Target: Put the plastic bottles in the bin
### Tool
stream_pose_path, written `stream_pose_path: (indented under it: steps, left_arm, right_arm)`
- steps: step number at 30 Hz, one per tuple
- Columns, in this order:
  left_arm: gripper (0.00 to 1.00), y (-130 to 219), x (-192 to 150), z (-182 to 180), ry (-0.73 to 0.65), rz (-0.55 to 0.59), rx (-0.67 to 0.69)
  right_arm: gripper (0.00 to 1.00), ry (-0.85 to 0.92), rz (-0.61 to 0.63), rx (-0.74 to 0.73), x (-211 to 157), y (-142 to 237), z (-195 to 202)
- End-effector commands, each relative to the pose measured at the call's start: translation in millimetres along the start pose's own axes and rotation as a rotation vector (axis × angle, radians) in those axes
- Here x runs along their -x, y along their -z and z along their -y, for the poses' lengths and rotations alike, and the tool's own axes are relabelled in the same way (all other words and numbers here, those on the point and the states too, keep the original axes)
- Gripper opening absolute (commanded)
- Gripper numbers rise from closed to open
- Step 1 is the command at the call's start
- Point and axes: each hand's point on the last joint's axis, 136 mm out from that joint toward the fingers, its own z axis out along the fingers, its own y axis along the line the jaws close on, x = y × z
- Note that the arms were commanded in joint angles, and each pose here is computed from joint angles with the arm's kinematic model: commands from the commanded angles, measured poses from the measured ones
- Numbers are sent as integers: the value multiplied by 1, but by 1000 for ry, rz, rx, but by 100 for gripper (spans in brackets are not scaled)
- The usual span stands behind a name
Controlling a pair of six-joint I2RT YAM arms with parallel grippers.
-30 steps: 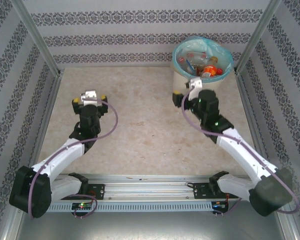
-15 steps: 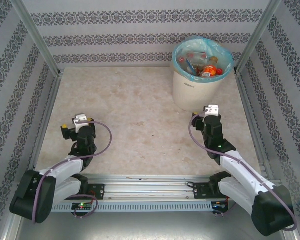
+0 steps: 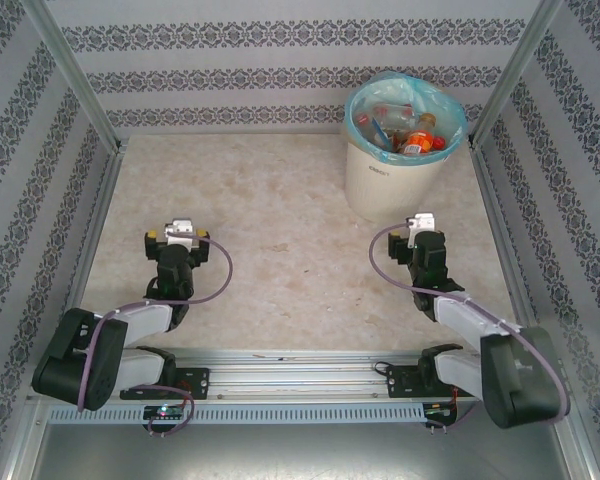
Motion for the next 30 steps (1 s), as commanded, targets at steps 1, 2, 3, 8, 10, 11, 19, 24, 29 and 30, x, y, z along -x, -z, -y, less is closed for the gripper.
stream_pose_path:
  steps: [1,2,3,8,10,11,19,24,29,30]
  left_arm:
    - [100,-7,5,12,-15,49,-84]
    - [100,-9,7,9,-11,70,-77]
    - [100,-12,6,3,0,63,-51]
    - [100,-19,0,-14,39,17,-22]
    - [100,-20,-1,-13,44,13,-48]
    - [100,-21,-1,-13,51,7,-56]
    - [100,-48,-16,-35,213,-145,-100]
    - [100,-47,-12,-8,196,-149,-264]
    - [100,-14,2,16,157,121,-288]
    - [100,-9,-1,14,161,162,-265]
  right_arm:
    - [80,8,210,169,39,0,-19]
    - [81,-8,231,197,43,-1,-20]
    - [81,-15,233,208,42,-4,-19]
    - [81,-119,295,236,29,-22,-3]
    - [81,-178,339,224,30,-19,10]
    - [82,-213,331,197,29,-17,19]
    - [83,-232,323,169,27,-19,26]
    - [83,-230,332,169,27,-17,26]
    - [84,-256,341,122,25,-15,34]
    - [84,-254,339,125,25,-15,34]
